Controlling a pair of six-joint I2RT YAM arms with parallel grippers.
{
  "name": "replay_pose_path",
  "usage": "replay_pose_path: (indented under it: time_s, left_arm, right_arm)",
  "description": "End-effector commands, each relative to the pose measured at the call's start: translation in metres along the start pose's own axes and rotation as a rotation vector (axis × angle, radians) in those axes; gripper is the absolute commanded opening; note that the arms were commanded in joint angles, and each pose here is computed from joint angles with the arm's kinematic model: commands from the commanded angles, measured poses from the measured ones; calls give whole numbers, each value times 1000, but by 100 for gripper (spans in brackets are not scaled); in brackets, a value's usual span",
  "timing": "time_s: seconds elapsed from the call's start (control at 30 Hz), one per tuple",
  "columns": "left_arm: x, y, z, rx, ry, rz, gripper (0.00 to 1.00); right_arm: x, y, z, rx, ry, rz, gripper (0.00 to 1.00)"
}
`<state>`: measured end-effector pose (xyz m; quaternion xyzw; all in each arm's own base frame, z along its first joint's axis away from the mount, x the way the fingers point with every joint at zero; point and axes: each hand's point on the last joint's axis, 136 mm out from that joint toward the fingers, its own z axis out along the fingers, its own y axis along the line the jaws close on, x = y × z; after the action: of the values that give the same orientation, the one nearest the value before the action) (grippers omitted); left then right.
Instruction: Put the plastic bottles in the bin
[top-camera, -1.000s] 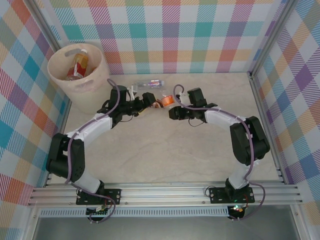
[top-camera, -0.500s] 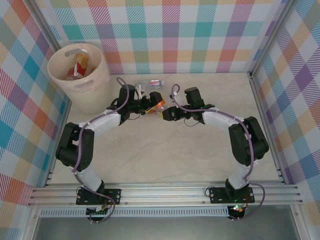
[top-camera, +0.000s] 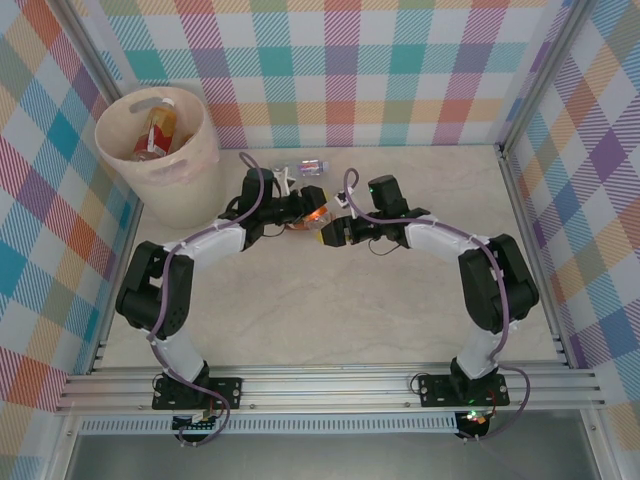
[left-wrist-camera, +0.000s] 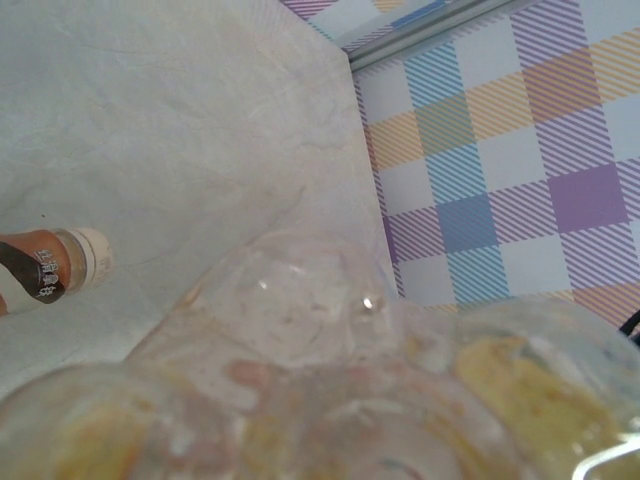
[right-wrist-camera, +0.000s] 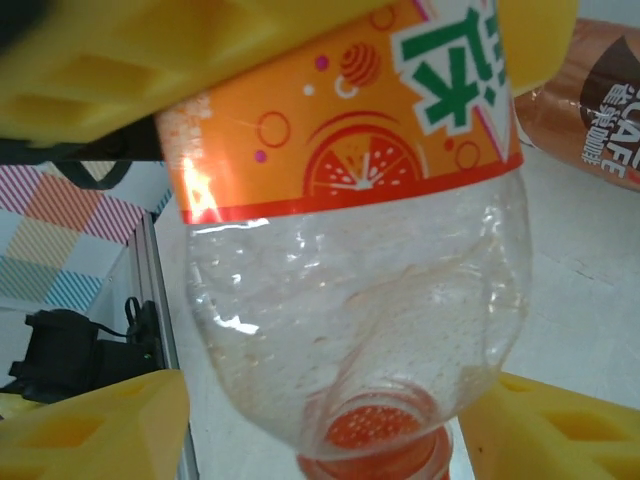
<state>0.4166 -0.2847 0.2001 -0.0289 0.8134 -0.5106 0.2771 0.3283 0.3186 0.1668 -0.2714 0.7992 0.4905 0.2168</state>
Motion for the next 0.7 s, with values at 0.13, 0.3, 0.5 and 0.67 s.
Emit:
replay_pose_path:
  time_s: [0.13, 0.3, 0.5, 0.67]
  left_arm:
    - [-25, -26, -38, -24, -80, 87, 54]
    - [-36, -24, -66, -125, -147, 125, 52]
    - [-58, -30, -114, -282, -264, 211, 52]
    - [-86, -33, -170, -516, -404, 270, 51]
  right_arm:
    - [-12, 12, -40, 57, -84, -121, 87]
    - [-22, 6, -58, 161, -166, -169, 100]
    - [-43, -19, -82, 375, -337, -172, 100]
    - [-50, -60, -97, 588, -393, -49, 100]
